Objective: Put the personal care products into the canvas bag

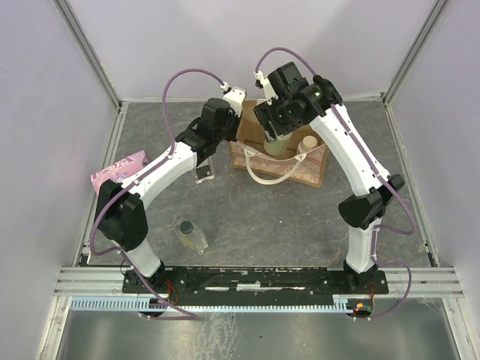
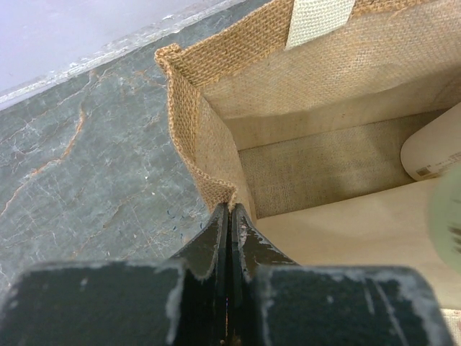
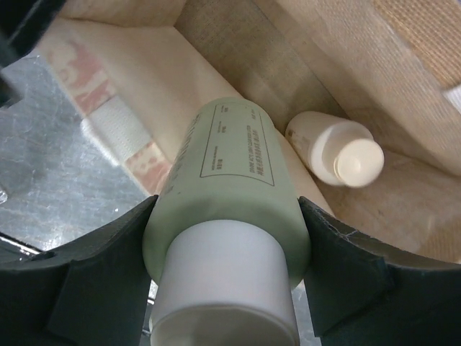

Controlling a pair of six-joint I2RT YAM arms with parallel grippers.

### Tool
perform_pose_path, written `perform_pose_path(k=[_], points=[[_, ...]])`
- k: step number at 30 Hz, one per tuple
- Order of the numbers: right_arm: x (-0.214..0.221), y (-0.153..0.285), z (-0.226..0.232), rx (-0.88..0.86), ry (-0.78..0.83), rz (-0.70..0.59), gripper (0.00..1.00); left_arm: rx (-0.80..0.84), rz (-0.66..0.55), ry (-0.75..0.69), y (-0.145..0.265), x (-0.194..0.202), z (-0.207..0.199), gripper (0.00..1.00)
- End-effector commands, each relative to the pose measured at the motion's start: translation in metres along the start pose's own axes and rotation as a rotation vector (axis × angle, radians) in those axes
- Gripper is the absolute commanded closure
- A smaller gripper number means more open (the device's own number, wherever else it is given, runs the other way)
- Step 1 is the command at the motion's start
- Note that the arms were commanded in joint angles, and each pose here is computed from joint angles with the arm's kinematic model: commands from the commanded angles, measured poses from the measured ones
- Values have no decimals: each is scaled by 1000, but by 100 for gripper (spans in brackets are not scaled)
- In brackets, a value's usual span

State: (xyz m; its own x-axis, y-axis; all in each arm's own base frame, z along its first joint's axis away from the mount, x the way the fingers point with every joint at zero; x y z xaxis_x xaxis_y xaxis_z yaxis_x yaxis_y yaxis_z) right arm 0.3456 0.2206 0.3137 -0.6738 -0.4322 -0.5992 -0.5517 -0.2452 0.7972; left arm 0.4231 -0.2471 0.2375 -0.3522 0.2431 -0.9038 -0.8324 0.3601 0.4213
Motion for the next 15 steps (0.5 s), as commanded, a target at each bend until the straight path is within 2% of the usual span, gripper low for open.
perform_pose_path(k=[1, 7, 15], points=[[-33, -18, -10, -34, -19, -142, 100, 25, -24, 14, 10, -19, -3, 97], [-19, -74, -36, 2, -58, -79, 100, 52, -26, 26, 12, -26, -7, 97], [2, -118, -50, 8, -85, 22, 100, 38, -3, 9, 9, -26, -5, 97]])
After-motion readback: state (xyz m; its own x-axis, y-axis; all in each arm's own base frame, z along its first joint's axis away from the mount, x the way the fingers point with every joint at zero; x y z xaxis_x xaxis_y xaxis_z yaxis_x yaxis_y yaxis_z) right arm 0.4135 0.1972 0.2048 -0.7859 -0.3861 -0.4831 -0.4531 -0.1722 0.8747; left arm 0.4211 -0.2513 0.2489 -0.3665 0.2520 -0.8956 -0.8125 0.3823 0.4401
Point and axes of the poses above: each gripper's point midway between its finger pads, its own y axis back along the fingers, its own z axis along the line the jaws close on, x = y × z, the point moved 2 cm from there along y, back along the fingers
